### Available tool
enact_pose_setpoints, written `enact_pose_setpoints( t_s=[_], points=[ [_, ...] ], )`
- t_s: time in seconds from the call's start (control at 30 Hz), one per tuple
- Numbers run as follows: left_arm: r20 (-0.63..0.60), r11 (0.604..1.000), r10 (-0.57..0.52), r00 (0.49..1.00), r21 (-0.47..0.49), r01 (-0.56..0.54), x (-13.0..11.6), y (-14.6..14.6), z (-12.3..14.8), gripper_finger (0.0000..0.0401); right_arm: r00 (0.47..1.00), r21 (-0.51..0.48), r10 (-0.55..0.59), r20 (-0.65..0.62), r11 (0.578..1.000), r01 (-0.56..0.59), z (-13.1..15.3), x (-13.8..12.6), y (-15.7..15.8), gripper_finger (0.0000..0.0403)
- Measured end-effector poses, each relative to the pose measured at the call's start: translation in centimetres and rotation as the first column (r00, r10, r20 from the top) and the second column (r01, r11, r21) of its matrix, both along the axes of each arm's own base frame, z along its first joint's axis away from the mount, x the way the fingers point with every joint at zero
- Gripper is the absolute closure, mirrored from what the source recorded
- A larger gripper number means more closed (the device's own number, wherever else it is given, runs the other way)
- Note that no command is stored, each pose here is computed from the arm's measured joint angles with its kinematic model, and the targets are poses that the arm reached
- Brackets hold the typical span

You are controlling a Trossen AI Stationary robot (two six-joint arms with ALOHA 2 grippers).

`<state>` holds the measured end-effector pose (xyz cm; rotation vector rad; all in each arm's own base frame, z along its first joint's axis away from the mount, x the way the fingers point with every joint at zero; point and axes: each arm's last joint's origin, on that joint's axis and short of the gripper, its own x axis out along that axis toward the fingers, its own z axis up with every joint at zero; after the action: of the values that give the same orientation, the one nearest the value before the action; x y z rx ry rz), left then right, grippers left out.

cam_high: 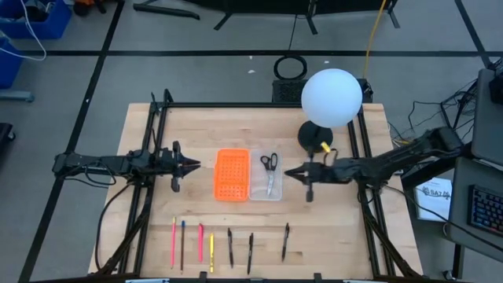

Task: Pick & place school supplies into a supply box
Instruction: Put the pink pencil into the orange box

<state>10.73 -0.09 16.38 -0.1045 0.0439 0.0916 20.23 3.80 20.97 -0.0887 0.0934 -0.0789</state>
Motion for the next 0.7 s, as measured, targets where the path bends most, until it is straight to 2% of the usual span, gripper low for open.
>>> enact_pose_setpoints(
  t_s=[0.23,0.4,0.5,0.6,0.7],
  points=[
    [0.006,0.999,0.039,0.999,0.009,-0.039,0.0,0.1,0.1,0.0334,0.992,0.028,-0.013,0.123,1.0,0.009,-2.5,-4.5,-1.3,0.0402],
    [-0.004,0.993,0.113,0.994,0.019,-0.113,-0.1,0.3,0.0,0.0334,0.984,0.043,-0.032,0.176,0.999,0.024,-3.4,-6.3,-2.0,0.0402],
    [-0.004,0.992,0.129,0.992,-0.017,-0.129,-0.1,0.4,-0.1,0.0334,0.976,0.031,0.034,0.217,0.999,-0.042,-2.9,-6.7,-2.3,0.0403],
    [-0.017,0.99,0.132,0.991,-0.042,-0.133,-0.1,0.4,-0.2,0.0334,0.974,0.027,0.095,0.204,0.994,-0.103,-2.9,-7.0,-2.9,0.0403],
    [-0.022,0.984,0.136,0.99,-0.112,-0.138,-0.1,0.4,-0.3,0.0334,0.967,0.037,0.134,0.215,0.989,-0.145,-2.7,-7.3,-3.5,0.0403]
  ],
)
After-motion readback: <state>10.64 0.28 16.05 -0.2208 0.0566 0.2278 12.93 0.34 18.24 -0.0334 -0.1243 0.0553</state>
